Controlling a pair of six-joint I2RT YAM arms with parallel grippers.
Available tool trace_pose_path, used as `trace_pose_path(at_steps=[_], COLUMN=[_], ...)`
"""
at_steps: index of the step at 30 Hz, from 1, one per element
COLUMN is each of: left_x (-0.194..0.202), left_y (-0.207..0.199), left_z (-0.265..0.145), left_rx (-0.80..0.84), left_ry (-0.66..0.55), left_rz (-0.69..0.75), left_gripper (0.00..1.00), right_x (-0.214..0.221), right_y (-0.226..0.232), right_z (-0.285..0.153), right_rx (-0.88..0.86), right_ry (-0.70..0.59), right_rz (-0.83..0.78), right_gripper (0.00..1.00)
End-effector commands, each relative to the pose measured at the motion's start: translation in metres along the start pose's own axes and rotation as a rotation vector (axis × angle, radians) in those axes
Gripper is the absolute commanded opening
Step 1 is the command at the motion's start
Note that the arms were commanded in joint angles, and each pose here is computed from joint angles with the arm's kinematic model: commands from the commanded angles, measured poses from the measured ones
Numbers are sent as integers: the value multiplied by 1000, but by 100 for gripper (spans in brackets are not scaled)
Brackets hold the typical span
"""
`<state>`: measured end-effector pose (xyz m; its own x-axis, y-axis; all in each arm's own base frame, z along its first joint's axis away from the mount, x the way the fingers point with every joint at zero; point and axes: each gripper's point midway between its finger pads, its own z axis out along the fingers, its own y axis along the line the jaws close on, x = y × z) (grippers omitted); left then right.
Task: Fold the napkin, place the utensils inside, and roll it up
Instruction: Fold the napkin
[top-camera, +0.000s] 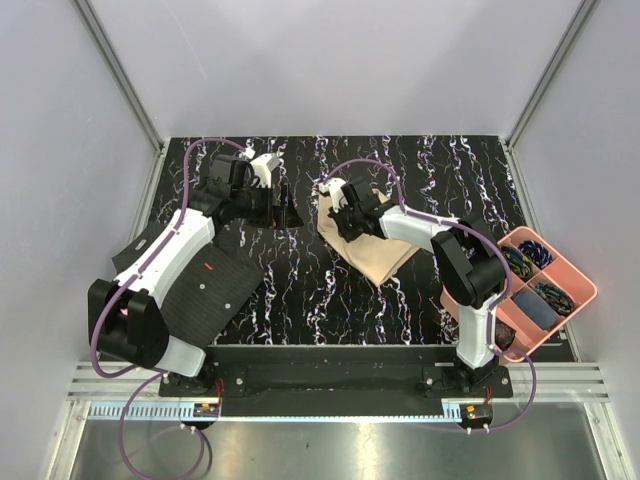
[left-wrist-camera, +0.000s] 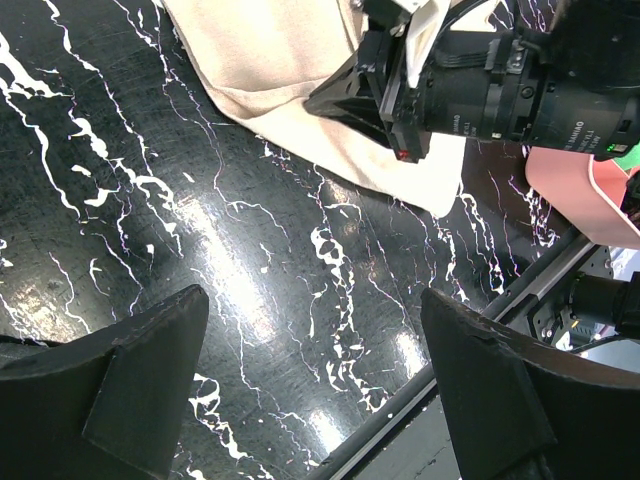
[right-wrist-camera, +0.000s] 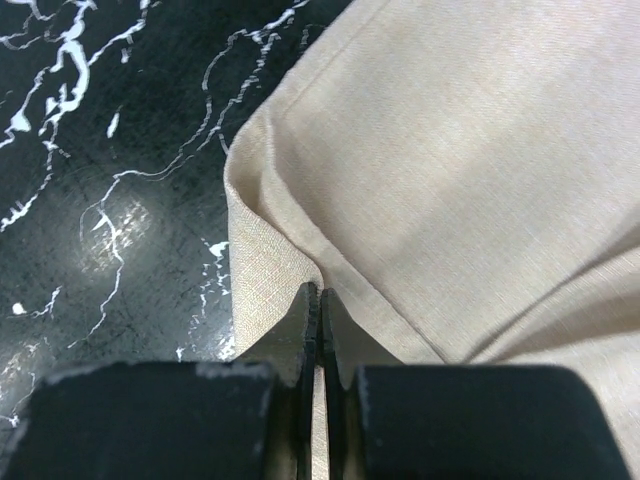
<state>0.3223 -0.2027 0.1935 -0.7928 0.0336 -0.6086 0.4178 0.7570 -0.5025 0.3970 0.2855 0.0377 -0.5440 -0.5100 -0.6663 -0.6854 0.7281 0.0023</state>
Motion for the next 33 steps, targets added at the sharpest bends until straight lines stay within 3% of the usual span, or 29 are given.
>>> trace_pose_path(at_steps=[1, 14, 18, 22, 26, 29, 33], left_x=[-7, -5, -5, -5, -4, -3, 0], left_y=[-6, -5, -5, -5, -4, -2, -1], left_z=[-1, 0, 1, 2, 2, 4, 8], left_rx=[35, 37, 37, 39, 37, 33, 35], left_ry=[-27, -19, -18, -14, -12, -8, 5], left_rz=[8, 3, 2, -1, -2, -7, -19], left_gripper=[90, 90, 90, 90, 90, 90, 90], right_x=[-29, -21, -21, -26, -27, -23, -5], right_y=[-11, -25, -25, -29, -44, -62, -94], right_z=[-21, -11, -11, -26, -47, -65, -81], right_rx=[77, 147, 146, 158, 189, 230, 310], right_ry=[-89, -58, -59, -87, -115, -125, -106], right_rz=[18, 47, 60, 96, 167, 235, 394], right_gripper=[0, 5, 19, 45, 64, 75, 80])
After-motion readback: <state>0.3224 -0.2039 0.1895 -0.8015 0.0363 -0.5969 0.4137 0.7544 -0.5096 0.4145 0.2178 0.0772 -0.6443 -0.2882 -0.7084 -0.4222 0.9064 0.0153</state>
